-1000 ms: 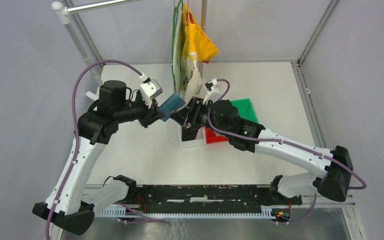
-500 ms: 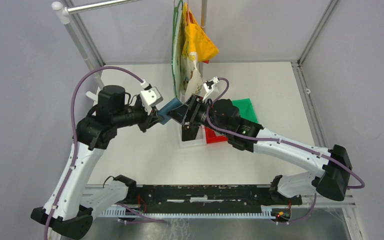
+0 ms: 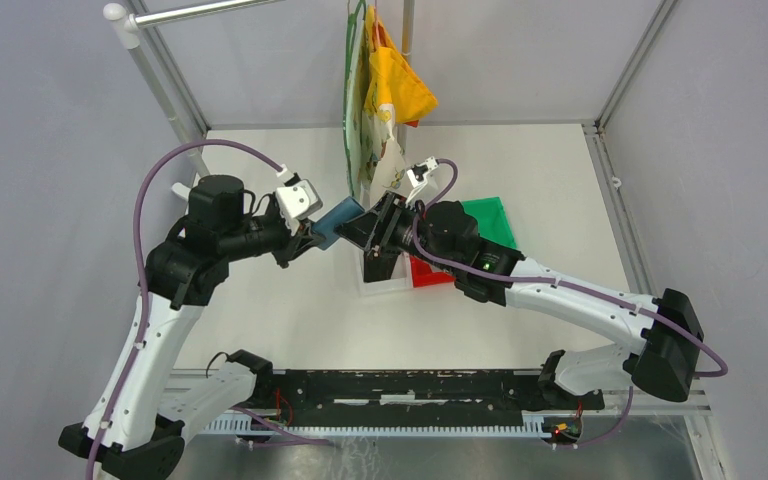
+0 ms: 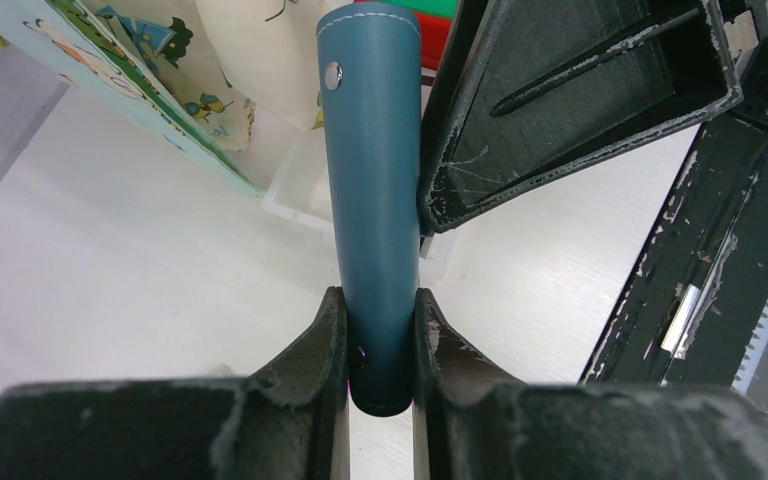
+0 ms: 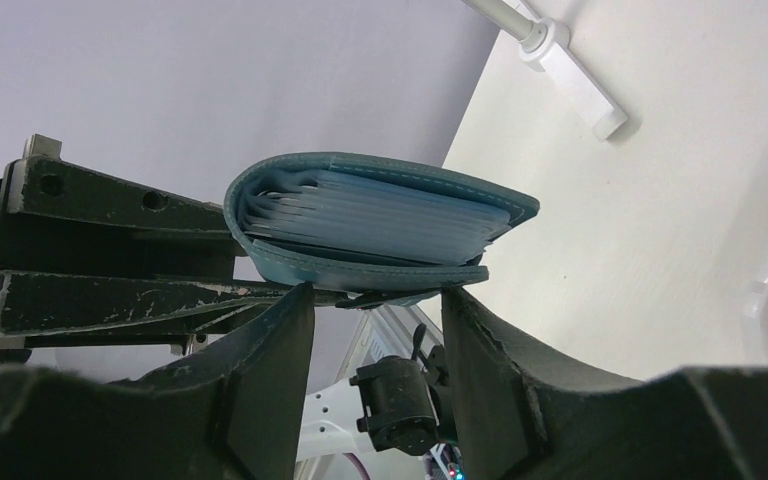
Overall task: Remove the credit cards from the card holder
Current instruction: Open the card holder.
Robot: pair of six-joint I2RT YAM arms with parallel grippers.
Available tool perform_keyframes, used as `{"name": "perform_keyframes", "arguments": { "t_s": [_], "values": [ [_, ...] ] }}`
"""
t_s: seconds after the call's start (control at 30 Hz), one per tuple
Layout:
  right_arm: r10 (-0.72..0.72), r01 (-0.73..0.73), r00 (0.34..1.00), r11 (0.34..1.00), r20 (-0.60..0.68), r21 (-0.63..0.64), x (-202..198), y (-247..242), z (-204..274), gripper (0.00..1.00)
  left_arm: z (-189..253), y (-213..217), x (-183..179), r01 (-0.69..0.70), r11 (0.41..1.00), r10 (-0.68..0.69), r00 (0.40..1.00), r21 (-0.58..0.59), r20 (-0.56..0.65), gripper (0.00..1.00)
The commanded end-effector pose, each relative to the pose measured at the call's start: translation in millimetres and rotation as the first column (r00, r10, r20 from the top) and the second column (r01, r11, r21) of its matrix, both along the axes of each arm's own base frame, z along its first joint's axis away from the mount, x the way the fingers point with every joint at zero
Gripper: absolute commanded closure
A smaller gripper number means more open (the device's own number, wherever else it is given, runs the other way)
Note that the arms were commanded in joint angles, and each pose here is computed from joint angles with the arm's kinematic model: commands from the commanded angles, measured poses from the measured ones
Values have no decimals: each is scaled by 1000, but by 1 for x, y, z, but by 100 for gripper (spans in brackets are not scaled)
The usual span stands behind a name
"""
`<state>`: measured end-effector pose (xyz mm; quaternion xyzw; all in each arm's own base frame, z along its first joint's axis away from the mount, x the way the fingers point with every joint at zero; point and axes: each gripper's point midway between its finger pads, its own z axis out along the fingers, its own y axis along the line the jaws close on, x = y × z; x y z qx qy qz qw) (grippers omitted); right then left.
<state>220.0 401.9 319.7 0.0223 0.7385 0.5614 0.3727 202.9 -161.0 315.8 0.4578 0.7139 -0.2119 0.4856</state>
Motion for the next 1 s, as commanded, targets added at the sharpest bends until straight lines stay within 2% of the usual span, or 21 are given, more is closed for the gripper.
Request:
{"name": "perform_keyframes", "arguments": {
  "t_s": [0.0,0.2,0.53,0.87,0.97],
  "values": [
    [-40,39,999,998,14,52,11,-3,13,46,28,-14,-19,131,989,-126,989,-62,78,98],
    [-36,35,999,996,12,85,11,1,23,48,27,-13,-19,138,989,-133,987,-49,94,98],
    [-2,12,997,991,-73,133,13,18,17,54,34,-12,-9,145,989,-140,975,-16,172,98],
    [-4,18,995,991,-99,136,15,22,14,77,36,-8,-7,141,990,-140,956,13,257,98],
    [-9,22,995,992,-103,126,15,20,9,88,37,-7,-4,130,991,-128,954,12,271,98]
  ]
}}
